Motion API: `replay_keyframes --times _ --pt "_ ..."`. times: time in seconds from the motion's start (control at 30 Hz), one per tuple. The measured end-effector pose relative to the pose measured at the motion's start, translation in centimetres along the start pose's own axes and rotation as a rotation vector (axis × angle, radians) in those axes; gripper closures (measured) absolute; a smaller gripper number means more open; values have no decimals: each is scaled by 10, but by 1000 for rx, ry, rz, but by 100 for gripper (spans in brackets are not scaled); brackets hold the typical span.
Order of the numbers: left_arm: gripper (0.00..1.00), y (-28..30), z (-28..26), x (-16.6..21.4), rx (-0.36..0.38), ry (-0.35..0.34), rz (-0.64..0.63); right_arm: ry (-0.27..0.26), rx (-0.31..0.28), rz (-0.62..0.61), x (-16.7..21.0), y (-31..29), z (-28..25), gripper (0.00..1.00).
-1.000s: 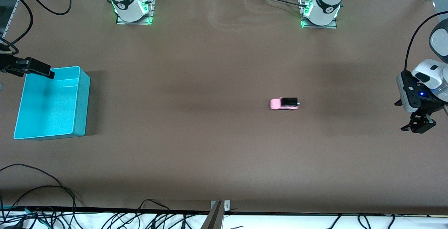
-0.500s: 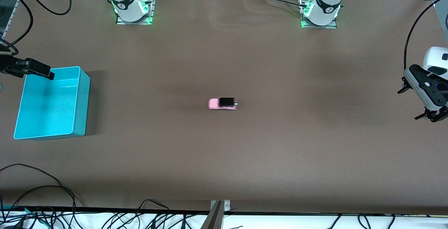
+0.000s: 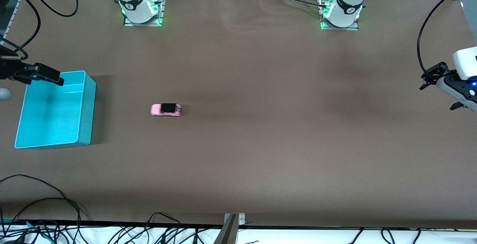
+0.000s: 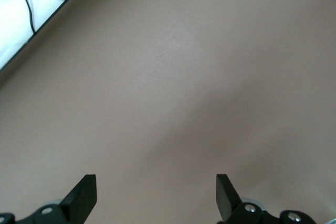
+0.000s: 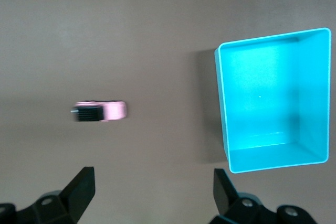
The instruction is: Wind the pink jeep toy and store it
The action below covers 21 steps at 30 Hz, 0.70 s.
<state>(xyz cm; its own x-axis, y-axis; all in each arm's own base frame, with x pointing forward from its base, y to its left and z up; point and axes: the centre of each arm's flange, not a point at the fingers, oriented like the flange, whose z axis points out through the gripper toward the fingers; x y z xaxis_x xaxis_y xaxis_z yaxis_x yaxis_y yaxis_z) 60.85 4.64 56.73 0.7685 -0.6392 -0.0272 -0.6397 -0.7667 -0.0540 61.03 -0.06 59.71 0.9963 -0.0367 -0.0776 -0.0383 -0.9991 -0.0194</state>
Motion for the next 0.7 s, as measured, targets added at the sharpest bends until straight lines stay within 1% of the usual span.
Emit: replay_keyframes --times 0.33,0.4,0.47,0.57,0.7 --pt "0 27 -5 11 -34 -39 -236 -47 0 -20 5 -11 49 0" --pt "0 35 -8 14 -37 -43 -281 -42 1 -29 7 -14 59 0" --pt "0 41 -11 17 -38 -47 -312 -25 3 -50 9 -19 69 0" --pt "0 47 -15 18 -38 -49 -337 -3 6 -103 11 -27 88 0" --pt "0 48 -16 17 -38 -50 -352 1 6 -189 7 -32 120 0"
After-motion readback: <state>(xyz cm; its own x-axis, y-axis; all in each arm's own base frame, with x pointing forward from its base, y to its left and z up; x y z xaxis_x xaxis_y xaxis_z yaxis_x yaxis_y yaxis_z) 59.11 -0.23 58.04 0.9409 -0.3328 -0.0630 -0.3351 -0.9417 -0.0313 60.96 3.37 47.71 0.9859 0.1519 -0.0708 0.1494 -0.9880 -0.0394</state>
